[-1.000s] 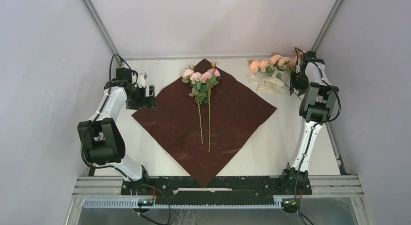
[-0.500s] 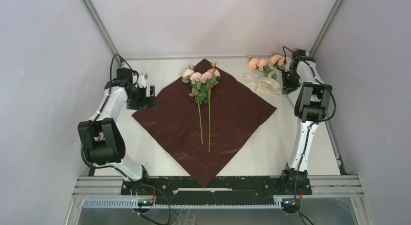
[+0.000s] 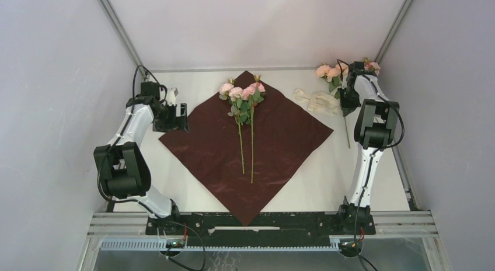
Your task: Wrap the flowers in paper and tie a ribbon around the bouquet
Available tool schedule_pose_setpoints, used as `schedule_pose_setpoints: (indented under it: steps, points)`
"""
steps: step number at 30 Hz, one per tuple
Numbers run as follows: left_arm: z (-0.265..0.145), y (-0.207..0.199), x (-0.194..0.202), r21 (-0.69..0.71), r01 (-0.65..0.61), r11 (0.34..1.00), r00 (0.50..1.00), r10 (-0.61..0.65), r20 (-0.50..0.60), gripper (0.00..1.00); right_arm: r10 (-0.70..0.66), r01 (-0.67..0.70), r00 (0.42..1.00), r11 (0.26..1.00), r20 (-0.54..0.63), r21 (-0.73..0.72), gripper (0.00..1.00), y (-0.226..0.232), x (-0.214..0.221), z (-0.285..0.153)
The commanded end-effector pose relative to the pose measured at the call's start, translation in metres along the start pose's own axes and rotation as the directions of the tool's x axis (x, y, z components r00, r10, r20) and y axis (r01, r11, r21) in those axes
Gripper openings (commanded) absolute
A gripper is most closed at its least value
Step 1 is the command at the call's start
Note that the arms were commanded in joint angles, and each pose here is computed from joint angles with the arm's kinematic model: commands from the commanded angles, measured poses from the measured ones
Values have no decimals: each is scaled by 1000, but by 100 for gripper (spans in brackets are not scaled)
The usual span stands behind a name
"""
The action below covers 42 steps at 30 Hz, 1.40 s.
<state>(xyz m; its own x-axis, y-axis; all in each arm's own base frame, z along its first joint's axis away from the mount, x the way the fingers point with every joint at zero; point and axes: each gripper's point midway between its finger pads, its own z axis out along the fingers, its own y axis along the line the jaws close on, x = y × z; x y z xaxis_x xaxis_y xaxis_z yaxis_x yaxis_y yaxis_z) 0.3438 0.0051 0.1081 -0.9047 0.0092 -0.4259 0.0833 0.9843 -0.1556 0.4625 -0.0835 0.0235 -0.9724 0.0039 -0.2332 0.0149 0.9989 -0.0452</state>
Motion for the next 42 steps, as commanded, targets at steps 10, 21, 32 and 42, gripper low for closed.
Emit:
schedule_pose_setpoints:
  steps: [10, 21, 32, 42]
  points:
    - [-22, -12, -16, 33, -52, 998, 995, 49, 85, 92, 51, -154, 836, 978, 547, 144, 0, -8, -45, -200]
    - [-26, -13, -18, 36, -62, 997, 994, 58, 98, 92, 198, -190, 902, 980, 384, -58, 0, 89, 44, -167]
    - [-23, -14, -16, 48, -62, 997, 994, 57, 90, 92, 394, -360, 857, 919, 333, -160, 42, 30, 30, -120]
    - [-16, -9, -14, 32, -55, 998, 997, 53, 64, 92, 367, -362, 918, 930, 151, -65, 66, -14, 0, -41]
